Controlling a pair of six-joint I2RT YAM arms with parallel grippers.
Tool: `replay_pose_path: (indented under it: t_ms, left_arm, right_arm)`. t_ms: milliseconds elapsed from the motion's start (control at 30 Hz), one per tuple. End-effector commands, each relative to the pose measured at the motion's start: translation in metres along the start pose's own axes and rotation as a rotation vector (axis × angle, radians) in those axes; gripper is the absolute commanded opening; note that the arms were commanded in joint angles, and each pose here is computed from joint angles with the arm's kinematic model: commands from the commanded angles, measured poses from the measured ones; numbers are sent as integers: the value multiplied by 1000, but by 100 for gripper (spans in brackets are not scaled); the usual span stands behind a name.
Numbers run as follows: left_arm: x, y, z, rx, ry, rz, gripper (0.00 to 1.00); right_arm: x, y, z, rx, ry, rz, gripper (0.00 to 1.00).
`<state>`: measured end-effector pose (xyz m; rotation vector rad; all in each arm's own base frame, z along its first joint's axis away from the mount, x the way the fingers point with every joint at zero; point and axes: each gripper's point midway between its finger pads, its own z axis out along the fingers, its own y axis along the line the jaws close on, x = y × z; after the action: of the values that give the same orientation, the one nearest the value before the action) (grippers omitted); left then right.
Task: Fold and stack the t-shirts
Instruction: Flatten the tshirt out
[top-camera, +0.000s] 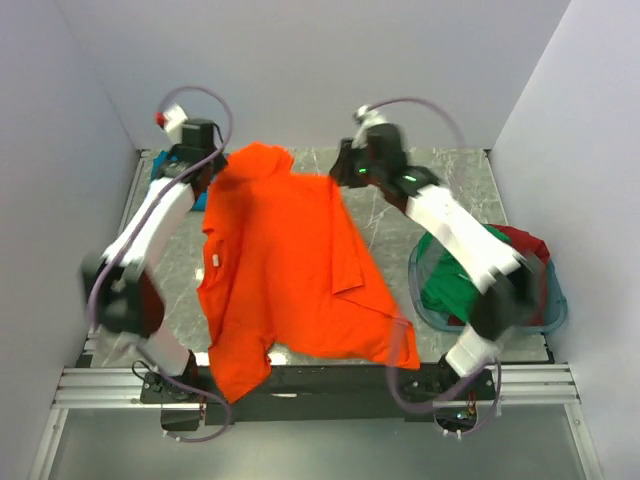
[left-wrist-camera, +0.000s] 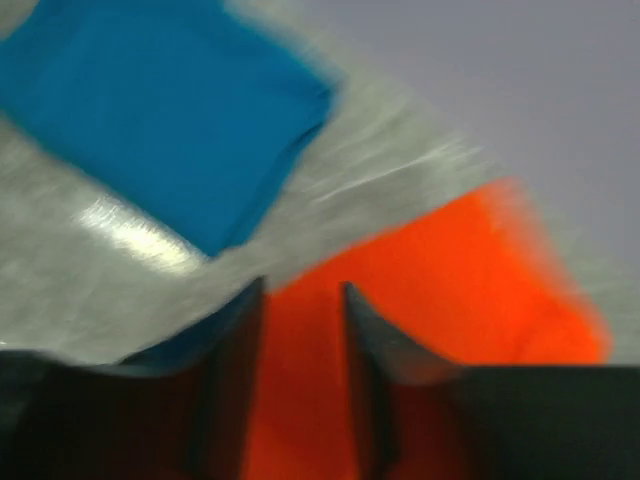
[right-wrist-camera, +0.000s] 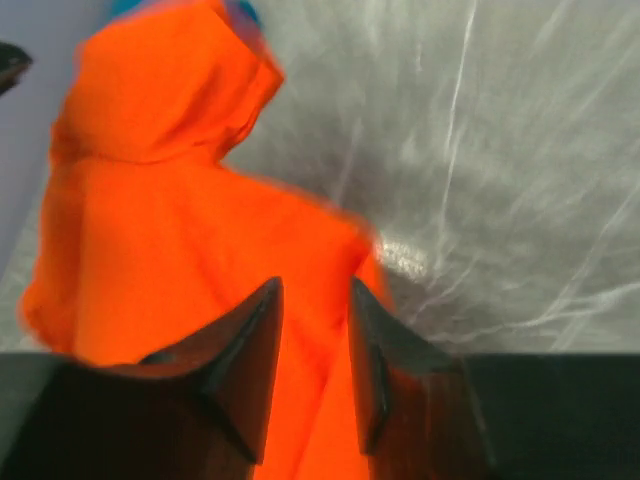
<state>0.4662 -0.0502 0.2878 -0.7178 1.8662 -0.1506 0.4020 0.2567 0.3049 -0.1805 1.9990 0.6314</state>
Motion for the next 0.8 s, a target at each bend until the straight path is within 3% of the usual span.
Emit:
replay_pose_path:
  t_ms: [0,67,100,367,567,767]
  left_arm:
    - [45,37,46,-160,140,62,50]
    - [58,47,58,-225,165,81,91]
    - [60,48,59,-222,170,84,99]
    - [97,56,19,-81,248,16,100]
    - [130,96,-26,-104,295,-40,100]
    - [184,124,-64,-27,375,-113,99]
  right_arm:
    - [61,-32,67,35,253,-84,53]
    - [90,-53,93,114,350,-91,77]
    - [90,-56,96,133,354,-93,81]
    - [110,-60,61,221,337,-84,86]
    - [172,-26,20,209,410,-124,85]
    - [223,-16,-2,234,446,-9,83]
